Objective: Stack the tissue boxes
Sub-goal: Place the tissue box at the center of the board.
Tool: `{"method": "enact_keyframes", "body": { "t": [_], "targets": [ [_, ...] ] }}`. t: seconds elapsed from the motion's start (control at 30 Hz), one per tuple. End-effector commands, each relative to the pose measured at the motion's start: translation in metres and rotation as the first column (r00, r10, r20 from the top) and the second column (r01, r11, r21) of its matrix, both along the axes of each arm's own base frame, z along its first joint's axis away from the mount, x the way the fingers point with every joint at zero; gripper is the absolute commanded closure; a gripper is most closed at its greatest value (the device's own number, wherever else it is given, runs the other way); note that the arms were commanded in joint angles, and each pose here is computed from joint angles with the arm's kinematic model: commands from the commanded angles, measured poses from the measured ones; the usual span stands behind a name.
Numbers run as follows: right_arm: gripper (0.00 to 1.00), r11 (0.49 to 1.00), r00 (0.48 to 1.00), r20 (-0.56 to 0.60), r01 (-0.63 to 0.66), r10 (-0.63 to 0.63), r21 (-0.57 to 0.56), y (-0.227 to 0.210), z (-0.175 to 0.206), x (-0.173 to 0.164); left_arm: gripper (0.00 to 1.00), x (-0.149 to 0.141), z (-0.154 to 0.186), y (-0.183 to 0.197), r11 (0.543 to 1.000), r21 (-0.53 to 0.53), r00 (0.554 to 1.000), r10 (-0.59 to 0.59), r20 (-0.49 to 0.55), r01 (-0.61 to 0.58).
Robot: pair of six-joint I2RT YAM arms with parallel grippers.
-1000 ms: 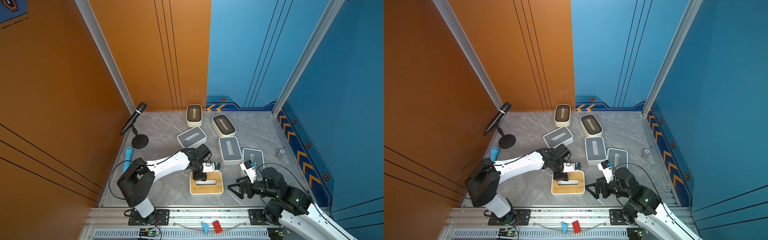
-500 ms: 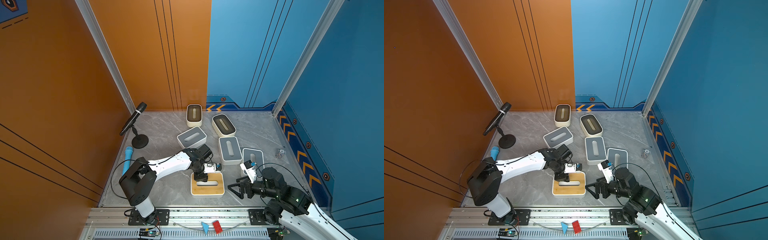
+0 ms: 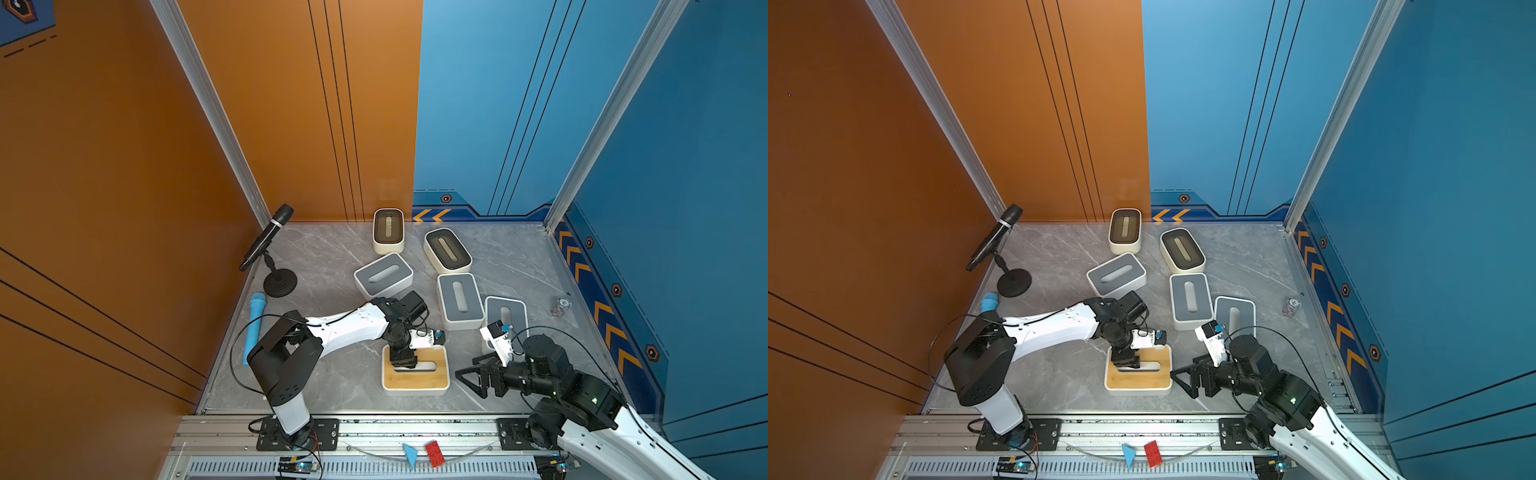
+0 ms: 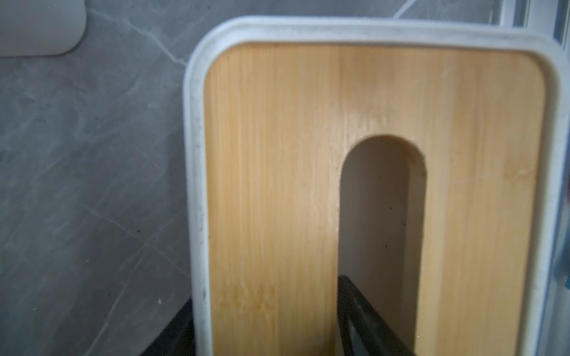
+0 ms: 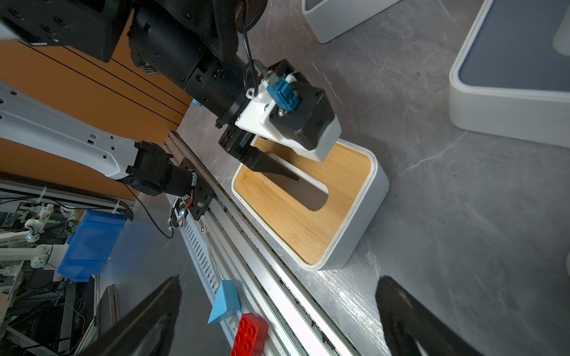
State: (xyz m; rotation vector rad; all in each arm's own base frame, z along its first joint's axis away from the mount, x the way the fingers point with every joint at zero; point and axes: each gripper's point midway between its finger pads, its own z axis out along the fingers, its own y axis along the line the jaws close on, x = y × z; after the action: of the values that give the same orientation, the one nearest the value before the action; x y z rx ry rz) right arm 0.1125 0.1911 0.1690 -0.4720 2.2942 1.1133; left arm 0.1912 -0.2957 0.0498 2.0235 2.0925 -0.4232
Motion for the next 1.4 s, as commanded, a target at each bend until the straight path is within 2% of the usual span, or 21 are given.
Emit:
{"method": "enact_keyframes", "body": {
  "t": [0.0,0.3,0.4,0.6,0.9,1.17,1.23,1.33,1.37],
  "targets": [
    [0.00,1.000,1.000,0.012,-0.021,0.021,0.006,0.002,-0.001,-0.002,0.35,-0.008,0.005,-0.005,0.999,-0.006,0.999,-0.034,-0.025,0.034],
    [0.00,1.000,1.000,0.016,-0.023,0.022,0.009,0.002,0.000,-0.002,0.28,-0.005,0.013,-0.009,0.999,-0.026,0.999,-0.031,-0.010,0.031],
    [0.00,1.000,1.000,0.019,-0.017,0.017,0.009,0.001,0.000,-0.002,0.22,-0.004,0.018,-0.011,0.999,-0.039,1.000,-0.028,-0.002,0.028],
    [0.00,1.000,1.000,0.022,0.012,-0.012,-0.002,-0.002,0.002,0.002,0.22,-0.001,0.033,-0.014,0.997,-0.069,1.000,-0.019,0.016,0.021],
    [0.00,0.973,0.986,0.021,0.168,-0.167,-0.156,-0.018,-0.012,0.031,0.21,0.006,0.088,-0.015,0.982,-0.186,0.998,0.051,0.025,-0.046],
    [0.00,0.943,0.954,0.062,0.300,-0.293,-0.147,-0.036,0.006,0.049,0.18,0.006,0.143,-0.001,0.926,-0.345,0.986,0.164,-0.007,-0.156],
    [0.00,0.924,0.938,0.052,0.346,-0.343,-0.160,-0.045,0.007,0.055,0.17,0.006,0.155,0.003,0.899,-0.397,0.981,0.196,-0.012,-0.185],
    [0.00,0.892,0.914,0.038,0.403,-0.404,-0.203,-0.058,0.008,0.062,0.15,0.011,0.173,0.013,0.834,-0.489,0.960,0.277,-0.028,-0.255],
    [0.00,0.880,0.904,0.038,0.422,-0.425,-0.219,-0.063,0.009,0.065,0.04,0.013,0.179,0.018,0.807,-0.519,0.952,0.304,-0.041,-0.280]
  ]
}}
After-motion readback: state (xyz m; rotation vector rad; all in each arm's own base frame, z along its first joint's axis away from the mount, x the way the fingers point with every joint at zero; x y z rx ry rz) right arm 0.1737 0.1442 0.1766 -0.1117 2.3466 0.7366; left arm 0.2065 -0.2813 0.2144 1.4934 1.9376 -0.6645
